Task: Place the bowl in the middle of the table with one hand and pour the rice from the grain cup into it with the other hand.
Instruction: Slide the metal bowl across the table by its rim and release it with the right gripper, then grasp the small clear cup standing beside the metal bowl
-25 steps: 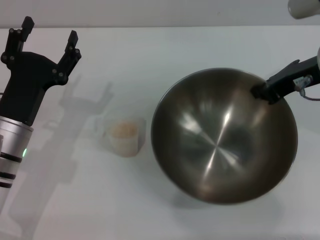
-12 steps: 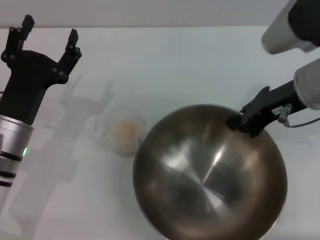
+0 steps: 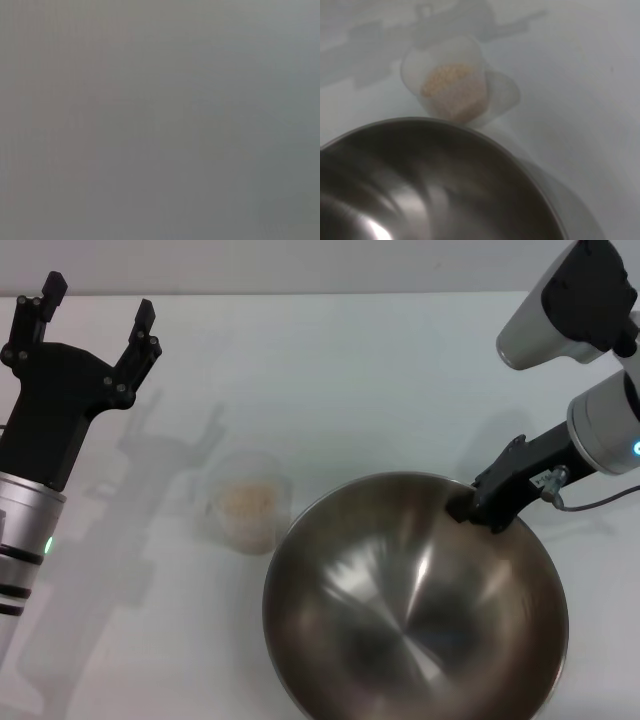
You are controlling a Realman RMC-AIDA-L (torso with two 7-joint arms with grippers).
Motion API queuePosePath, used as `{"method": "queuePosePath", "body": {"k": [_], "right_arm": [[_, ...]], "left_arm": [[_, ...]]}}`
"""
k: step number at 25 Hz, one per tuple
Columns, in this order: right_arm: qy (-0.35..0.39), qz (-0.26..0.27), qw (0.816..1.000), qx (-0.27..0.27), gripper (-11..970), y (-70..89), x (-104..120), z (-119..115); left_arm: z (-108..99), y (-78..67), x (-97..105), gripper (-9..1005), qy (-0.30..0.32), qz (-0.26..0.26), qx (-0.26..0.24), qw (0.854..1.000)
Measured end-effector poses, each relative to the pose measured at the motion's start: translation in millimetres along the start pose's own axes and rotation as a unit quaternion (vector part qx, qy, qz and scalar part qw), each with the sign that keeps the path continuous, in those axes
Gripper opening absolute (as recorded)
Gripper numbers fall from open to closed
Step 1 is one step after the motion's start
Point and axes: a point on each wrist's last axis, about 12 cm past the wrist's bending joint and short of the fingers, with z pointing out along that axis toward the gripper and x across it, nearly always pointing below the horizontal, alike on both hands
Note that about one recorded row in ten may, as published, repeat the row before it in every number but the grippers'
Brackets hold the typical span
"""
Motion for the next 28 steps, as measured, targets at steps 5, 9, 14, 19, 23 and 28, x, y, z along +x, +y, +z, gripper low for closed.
{"method": "queuePosePath", "body": {"k": [5, 9, 14, 19, 23, 28], "right_arm": [[0.007, 0.006, 1.000, 0.000, 5, -1.1, -1, 2], [0.008, 0.008, 1.000, 0.000, 68, -0.7, -2, 1], [0.003, 0.009, 1.000, 0.004, 229, -0.2, -4, -1], [-0.010, 0.005, 1.000, 0.016, 346, 0.4, -9, -7], [-0.037, -0.008, 0.998, 0.042, 430, 1.6, -16, -18], [-0.114, -0.036, 0.988, 0.098, 500, 2.1, -34, -36]], "left_arm": [[-1, -0.1, 0, 859, 0.000, 0.000, -0.001, 1.000], [-2, -0.1, 0, 858, 0.000, -0.001, -0.002, 1.000], [-3, 0.2, 0, 857, 0.001, -0.001, -0.003, 1.000], [-4, 0.5, 0, 857, -0.001, -0.001, -0.004, 1.000], [-7, 1.0, 0, 858, -0.002, -0.001, -0.007, 1.000], [-8, 1.8, 0, 858, -0.001, 0.000, -0.008, 1.000]]}}
